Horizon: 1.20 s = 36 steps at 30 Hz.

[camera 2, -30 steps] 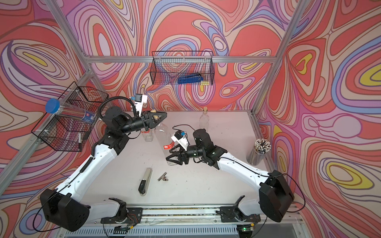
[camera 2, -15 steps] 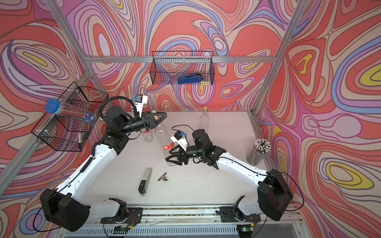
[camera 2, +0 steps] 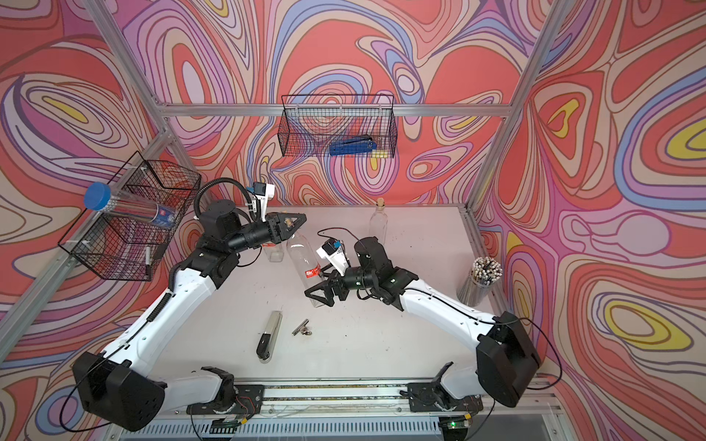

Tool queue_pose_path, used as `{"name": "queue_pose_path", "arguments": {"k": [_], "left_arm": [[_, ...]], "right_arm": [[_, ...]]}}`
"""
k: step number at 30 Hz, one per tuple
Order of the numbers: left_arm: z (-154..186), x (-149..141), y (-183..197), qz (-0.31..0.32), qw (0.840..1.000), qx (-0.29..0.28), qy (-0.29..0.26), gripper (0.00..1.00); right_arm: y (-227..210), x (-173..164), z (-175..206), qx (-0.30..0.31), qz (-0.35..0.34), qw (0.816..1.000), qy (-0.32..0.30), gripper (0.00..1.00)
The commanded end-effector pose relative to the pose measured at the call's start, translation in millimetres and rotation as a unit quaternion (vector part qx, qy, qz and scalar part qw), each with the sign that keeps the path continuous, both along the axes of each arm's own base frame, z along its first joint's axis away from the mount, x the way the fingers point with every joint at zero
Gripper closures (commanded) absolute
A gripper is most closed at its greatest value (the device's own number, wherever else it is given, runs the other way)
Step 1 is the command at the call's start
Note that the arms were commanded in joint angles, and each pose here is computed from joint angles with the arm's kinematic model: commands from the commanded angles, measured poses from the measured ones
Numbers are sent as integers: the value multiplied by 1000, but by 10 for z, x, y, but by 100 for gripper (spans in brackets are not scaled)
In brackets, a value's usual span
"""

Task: Remove the label from the bottle
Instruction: Pick up the bottle from the center of the board.

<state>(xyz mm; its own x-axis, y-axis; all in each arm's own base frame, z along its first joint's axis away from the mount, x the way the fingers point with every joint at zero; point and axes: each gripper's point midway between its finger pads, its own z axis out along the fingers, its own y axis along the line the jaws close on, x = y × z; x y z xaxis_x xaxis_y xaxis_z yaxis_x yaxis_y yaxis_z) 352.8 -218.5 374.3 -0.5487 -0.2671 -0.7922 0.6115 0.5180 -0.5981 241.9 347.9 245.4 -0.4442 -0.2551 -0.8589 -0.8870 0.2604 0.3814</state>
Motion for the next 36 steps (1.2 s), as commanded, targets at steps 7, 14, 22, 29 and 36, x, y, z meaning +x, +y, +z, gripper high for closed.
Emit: {"name": "queue_pose_path", "arguments": {"k": [7, 14, 22, 29, 36], "left_arm": [[-327, 247, 93, 93, 993, 58, 32, 100], [-761, 326, -114, 130, 978, 152, 59, 100], [-1084, 347, -162, 151, 963, 213, 70, 100], [-1277, 348, -143, 153, 957, 232, 86, 100], [-1438, 295, -74, 162, 948, 254, 102, 100]], "right_arm": [[-365, -37, -93, -51, -81, 995, 5, 2], [-513, 277, -223, -79, -193, 977, 36, 14], [-441, 429, -288, -81, -234, 968, 33, 2], [-332, 445, -461, -89, -246, 965, 16, 11], [-56, 325, -704, -122, -237, 964, 5, 57]]}}
